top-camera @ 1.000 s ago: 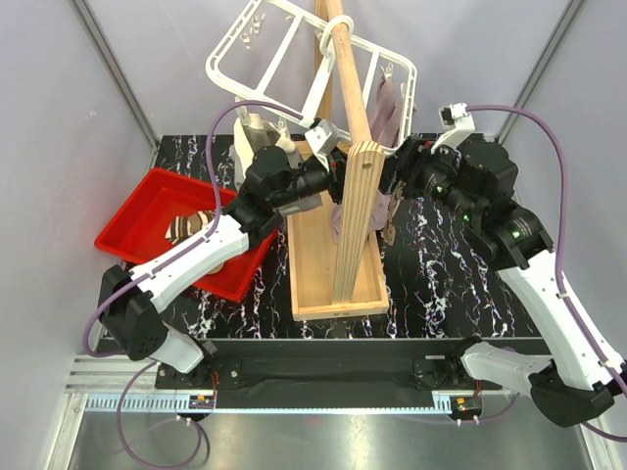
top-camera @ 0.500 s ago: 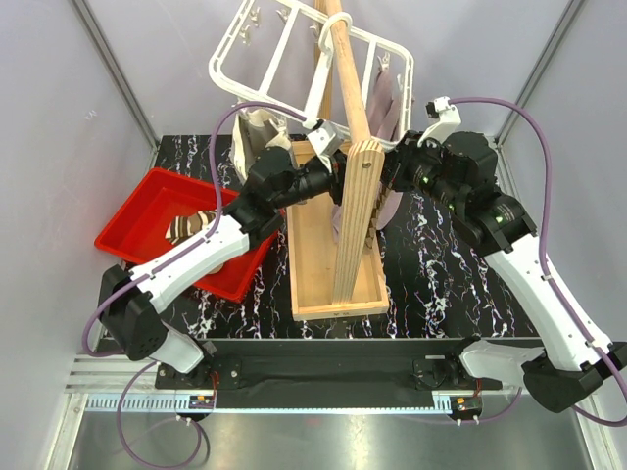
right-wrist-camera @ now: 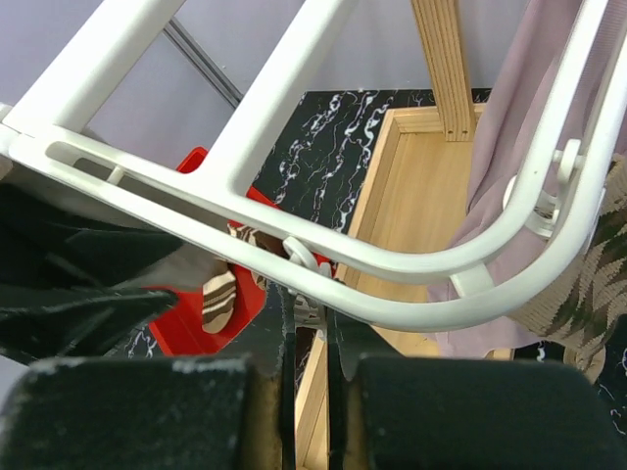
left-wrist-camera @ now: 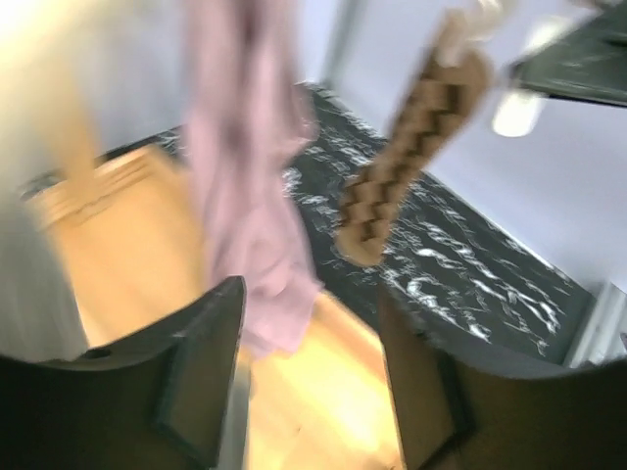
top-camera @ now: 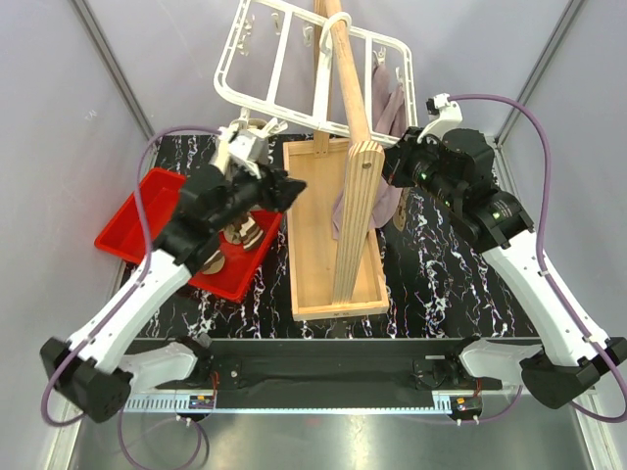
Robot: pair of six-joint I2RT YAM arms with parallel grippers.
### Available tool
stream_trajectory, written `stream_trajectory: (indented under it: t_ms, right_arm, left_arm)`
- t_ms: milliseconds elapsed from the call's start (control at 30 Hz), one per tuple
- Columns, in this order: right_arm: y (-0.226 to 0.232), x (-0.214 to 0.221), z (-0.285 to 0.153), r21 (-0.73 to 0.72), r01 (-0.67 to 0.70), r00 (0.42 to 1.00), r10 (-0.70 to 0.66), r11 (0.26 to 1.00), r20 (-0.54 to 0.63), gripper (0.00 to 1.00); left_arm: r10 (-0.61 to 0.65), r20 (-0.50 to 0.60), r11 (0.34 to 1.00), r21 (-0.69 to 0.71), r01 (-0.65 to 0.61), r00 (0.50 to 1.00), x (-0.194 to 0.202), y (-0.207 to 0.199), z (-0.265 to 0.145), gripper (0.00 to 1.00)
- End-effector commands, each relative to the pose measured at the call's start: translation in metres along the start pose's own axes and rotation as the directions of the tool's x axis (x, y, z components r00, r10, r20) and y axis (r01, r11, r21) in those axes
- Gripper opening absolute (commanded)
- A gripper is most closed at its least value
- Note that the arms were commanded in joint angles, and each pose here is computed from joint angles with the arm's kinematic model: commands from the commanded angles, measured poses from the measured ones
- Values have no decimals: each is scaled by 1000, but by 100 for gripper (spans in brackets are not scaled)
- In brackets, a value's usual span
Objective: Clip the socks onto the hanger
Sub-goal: Open the clamp at the hanger, then pick up the sock from the bin.
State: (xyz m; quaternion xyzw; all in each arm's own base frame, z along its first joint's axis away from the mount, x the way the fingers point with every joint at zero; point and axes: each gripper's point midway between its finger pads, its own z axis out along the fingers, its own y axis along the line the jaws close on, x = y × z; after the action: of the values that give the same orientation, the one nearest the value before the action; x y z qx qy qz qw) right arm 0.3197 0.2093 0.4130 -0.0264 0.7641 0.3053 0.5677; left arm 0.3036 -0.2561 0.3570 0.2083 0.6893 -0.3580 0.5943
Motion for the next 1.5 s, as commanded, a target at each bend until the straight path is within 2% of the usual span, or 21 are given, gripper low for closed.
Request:
stream_trajectory:
  t_ms: [0,33,67,133,200,267,300,367,400,433,533,600,633,700,767,800,867,900,1000,1200,1467]
  right_arm:
    - [2,-12,-5,2,22,999,-22,1000,36,0]
    - [2,-11,-5,0,24,999,-24,1000,33,0]
    - [2,-10,-6,-3,27,999,-27,1000,32,0]
    - [1,-8,-6,-1,33,999,-33,999,28,0]
    - [1,-5,-6,-4,40,999,-40,999,18,0]
    - [1,-4,-8,-8,38,999,-38,999,18,0]
    - [-1,-1,-7,-5,38,999,-38,999,9,0]
    - [0,0,-9,-9,37,999,-37,999,9,0]
    - [-1,2,-9,-7,35,999,-35,999,5,0]
    - [-2,4,-9,-6,34,999,-34,999,-1,0]
    - [-3,5,-10,-3,34,999,-34,999,-5,0]
    - [-2,5,-12,-7,34,999,-34,999,-3,0]
    - [-2,4,-12,-5,34,999,-34,999,-3,0]
    - [-3,4,-12,-3,35,999,-35,999,-3,0]
    - [-3,5,-12,-4,38,999,-38,999,-5,0]
    - [-2,4,-13,-5,38,999,-38,999,-3,0]
    - [-3,4,-12,-5,38,999,-38,999,-4,0]
    - [-3,5,-13,-2,38,999,-38,999,-6,0]
    - [-4,6,-13,-1,37,999,-37,999,-8,0]
    - [-3,6,-14,-6,34,999,-34,999,-5,0]
    - [-4,7,-17,-2,34,999,-34,999,-6,0]
  left_arm:
    - [-134,-142,956,-278,90,981,35,43,-42,58]
    - [-192,-116,905,-406,129,975,36,69,-56,57]
    - [-226,-121,876,-460,148,966,44,80,-65,57]
    - [-312,-98,761,-621,187,945,68,118,-93,57]
    - [-386,-31,650,-718,248,922,80,149,-114,58]
    - [-426,10,583,-762,283,905,93,167,-123,59]
    - [-443,86,525,-782,336,892,90,181,-128,63]
    - [-469,167,440,-807,393,867,95,199,-136,67]
    - [-497,253,353,-815,460,830,98,214,-140,67]
    - [-507,299,298,-819,490,808,100,224,-144,68]
    - [-581,400,153,-801,578,708,110,254,-142,69]
    - [-596,437,108,-788,607,674,101,267,-136,69]
    - [-618,469,33,-786,617,631,113,280,-131,69]
    - [-637,517,-57,-771,635,571,119,290,-127,72]
    - [-628,559,-139,-764,630,540,119,306,-122,73]
    - [-616,596,-210,-755,621,516,122,309,-126,74]
    - [-600,632,-282,-740,610,490,120,323,-122,74]
    - [-592,663,-362,-726,584,458,128,321,-128,74]
    - [-583,708,-502,-699,510,397,146,328,-131,73]
    - [-551,772,-621,-634,461,318,175,329,-129,66]
    - [-498,804,-661,-594,459,324,195,348,-131,61]
